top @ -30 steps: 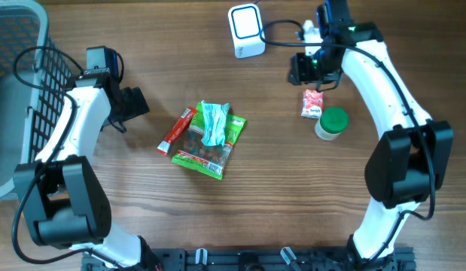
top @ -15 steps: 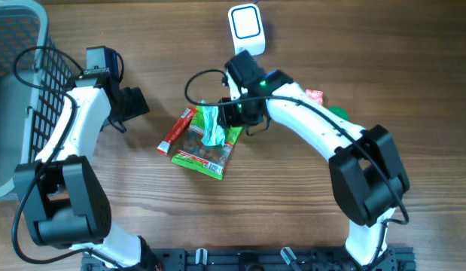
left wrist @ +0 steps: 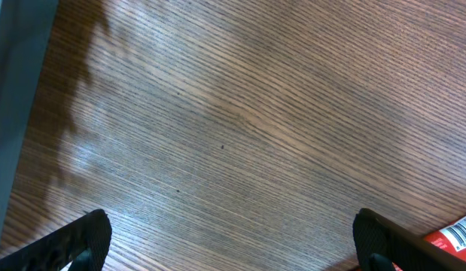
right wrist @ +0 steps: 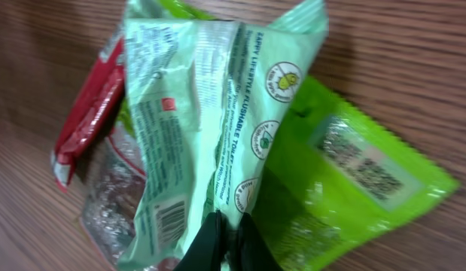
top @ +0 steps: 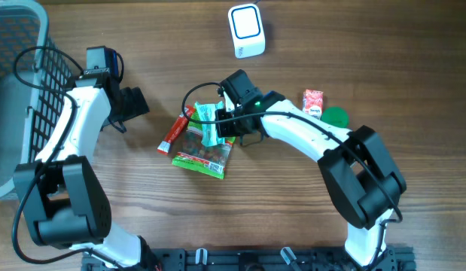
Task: Scan the item barcode
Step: 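Reach the right gripper to the pile and grasp the light-green packet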
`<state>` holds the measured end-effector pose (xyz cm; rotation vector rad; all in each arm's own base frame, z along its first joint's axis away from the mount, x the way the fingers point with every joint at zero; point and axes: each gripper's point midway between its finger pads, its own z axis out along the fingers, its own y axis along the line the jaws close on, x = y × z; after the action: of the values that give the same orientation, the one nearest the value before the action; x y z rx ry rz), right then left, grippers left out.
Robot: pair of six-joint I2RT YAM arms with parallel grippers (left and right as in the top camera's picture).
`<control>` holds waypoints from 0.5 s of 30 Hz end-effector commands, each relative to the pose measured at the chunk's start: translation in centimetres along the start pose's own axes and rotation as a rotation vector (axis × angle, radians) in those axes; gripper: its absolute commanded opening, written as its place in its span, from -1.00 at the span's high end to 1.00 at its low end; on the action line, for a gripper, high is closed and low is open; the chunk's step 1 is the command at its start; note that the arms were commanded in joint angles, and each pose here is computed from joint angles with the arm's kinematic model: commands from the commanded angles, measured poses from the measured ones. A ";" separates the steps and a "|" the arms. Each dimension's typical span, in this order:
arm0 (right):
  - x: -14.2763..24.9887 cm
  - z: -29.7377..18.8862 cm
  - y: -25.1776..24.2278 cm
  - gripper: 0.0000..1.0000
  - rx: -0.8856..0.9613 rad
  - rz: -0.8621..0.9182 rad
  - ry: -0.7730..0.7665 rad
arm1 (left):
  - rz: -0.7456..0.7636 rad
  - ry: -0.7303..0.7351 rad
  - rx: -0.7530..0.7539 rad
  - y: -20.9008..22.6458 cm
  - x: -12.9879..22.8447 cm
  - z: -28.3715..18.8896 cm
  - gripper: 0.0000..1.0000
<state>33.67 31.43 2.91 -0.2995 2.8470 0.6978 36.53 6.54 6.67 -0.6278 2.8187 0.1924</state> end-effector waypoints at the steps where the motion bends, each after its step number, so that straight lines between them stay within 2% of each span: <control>1: -1.9 -3.5 -2.1 0.91 0.021 -0.045 -0.057 | -0.001 -0.027 0.013 0.0 -0.7 -0.8 -1.00; 4: -2.9 -9.7 -4.4 0.92 0.052 -0.115 -0.109 | -0.001 -0.027 0.013 0.0 -0.7 -0.8 -1.00; 6: -2.5 -11.2 -5.4 0.92 0.071 -0.116 -0.101 | -0.001 -0.027 0.013 0.0 -0.7 -0.8 -1.00; 11: 0.4 -10.6 -8.0 0.91 0.118 -0.114 0.027 | -0.001 -0.027 0.013 0.0 -0.7 -0.8 -1.00; 15: 1.0 -9.5 -8.7 0.90 0.123 -0.105 0.032 | -0.001 -0.027 0.013 0.0 -0.7 -0.8 -1.00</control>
<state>33.78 19.43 8.68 -0.4030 2.8497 0.5239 36.53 6.54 6.67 -0.6278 2.8187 0.1924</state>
